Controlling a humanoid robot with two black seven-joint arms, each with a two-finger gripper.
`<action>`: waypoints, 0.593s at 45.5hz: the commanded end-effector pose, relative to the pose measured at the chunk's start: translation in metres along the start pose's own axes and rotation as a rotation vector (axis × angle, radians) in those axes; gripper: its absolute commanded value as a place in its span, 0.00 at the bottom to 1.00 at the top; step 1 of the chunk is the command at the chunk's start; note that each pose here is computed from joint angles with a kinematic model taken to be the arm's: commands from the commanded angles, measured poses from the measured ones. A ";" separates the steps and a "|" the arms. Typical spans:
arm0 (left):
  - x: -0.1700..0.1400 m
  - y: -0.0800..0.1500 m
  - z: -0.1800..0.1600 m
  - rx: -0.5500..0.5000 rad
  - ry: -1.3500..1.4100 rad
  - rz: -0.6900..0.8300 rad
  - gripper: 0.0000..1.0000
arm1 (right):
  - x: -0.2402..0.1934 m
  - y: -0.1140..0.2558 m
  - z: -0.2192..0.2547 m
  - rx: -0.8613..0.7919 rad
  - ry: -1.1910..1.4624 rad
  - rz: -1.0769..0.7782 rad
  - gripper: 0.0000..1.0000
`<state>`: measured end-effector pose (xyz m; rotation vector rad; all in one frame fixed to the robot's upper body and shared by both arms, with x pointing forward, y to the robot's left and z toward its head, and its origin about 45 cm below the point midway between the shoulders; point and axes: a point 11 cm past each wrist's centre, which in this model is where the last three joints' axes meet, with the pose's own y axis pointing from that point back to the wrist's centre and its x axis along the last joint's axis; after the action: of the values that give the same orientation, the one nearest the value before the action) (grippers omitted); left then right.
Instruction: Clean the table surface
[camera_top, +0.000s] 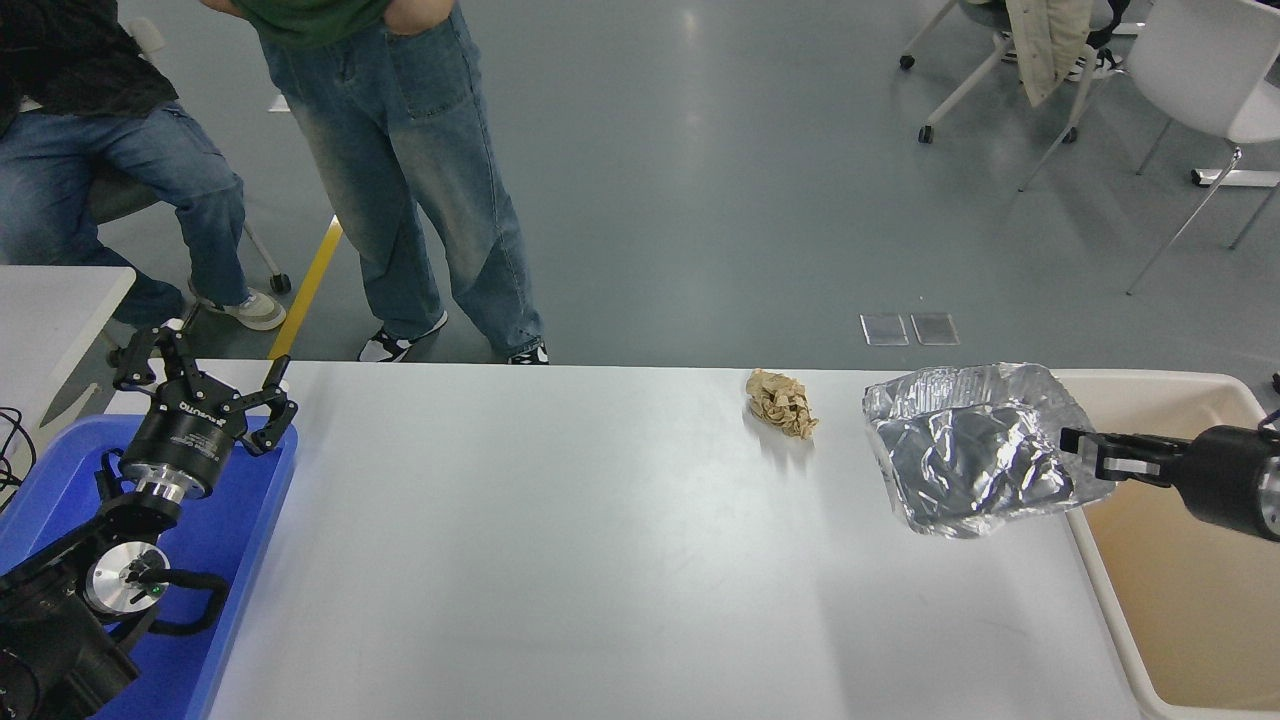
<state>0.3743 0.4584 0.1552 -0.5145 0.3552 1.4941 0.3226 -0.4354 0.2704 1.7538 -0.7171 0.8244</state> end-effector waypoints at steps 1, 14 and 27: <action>0.000 0.000 0.000 0.000 0.000 0.000 1.00 | 0.019 0.022 0.010 -0.019 -0.035 0.036 0.00; 0.000 0.000 0.000 -0.001 0.000 -0.001 1.00 | 0.031 0.038 0.029 -0.067 -0.092 0.080 0.00; 0.000 0.000 0.000 0.000 0.000 0.000 1.00 | 0.001 0.041 0.106 -0.287 -0.311 0.115 0.00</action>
<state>0.3744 0.4583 0.1553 -0.5149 0.3551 1.4938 0.3177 -0.5046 0.2970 1.6685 -0.9427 0.6815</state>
